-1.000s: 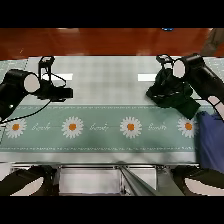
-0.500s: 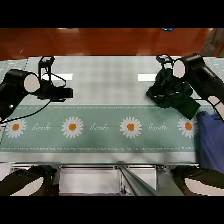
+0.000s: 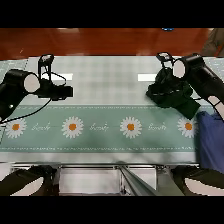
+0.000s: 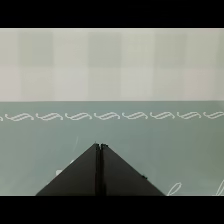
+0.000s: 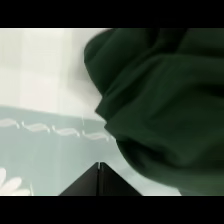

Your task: Fold the shirts.

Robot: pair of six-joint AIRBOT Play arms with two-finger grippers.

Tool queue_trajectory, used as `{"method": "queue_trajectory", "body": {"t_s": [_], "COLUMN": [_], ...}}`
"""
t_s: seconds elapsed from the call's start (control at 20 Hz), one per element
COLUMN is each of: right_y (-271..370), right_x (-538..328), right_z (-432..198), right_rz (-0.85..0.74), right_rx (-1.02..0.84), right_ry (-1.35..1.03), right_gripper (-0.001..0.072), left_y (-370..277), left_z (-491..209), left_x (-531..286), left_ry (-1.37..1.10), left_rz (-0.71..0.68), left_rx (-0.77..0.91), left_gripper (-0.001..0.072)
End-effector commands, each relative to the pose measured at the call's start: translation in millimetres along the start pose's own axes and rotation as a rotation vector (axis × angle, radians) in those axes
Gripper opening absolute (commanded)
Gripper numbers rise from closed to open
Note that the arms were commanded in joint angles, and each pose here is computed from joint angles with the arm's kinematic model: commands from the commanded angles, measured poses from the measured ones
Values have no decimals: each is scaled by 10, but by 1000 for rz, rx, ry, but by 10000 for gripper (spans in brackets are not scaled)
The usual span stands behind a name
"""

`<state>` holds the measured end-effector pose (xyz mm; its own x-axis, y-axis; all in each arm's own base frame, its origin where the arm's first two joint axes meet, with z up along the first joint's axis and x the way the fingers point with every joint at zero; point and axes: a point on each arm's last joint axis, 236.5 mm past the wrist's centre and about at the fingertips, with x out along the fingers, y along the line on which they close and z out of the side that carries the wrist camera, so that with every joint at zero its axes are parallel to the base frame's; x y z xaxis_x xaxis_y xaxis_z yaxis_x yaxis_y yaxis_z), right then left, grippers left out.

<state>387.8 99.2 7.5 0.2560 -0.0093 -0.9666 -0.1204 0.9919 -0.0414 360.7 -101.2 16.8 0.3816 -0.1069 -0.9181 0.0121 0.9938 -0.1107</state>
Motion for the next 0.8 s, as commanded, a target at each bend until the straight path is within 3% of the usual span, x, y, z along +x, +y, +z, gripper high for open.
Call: {"method": "queue_trajectory", "body": {"t_s": [0.0,0.05,0.1,0.15,0.2,0.35,0.45,0.6,0.75], "right_y": [59,50,-2,-70,-200,-812,-1164,-1664,-1876], "right_x": [-19,-36,-67,-131,-261,-977,-1358,-1209,-477], "right_z": [297,406,528,635,739,1029,1135,981,601], "right_rz": [25,22,-1,-32,-92,-358,-446,-421,-245], "right_rx": [11,5,-9,-27,-57,-87,-40,122,316], "right_ry": [-126,-173,-224,-264,-293,-377,-448,-397,-220], "right_gripper": [25,28,140,377,417,417,417,417,417], "left_y": [-39,-60,-72,-43,13,225,299,340,296], "left_z": [126,205,330,463,596,976,1033,558,-103], "left_x": [-3,-6,-25,-83,-183,-670,-890,-646,-219], "left_ry": [-54,-87,-139,-184,-218,-302,-351,-262,-125], "left_rz": [-16,-24,-28,-17,1,38,30,21,-33], "left_rx": [4,29,78,104,105,51,-15,-28,-78], "left_gripper": [16,17,36,230,482,508,508,507,508]}}
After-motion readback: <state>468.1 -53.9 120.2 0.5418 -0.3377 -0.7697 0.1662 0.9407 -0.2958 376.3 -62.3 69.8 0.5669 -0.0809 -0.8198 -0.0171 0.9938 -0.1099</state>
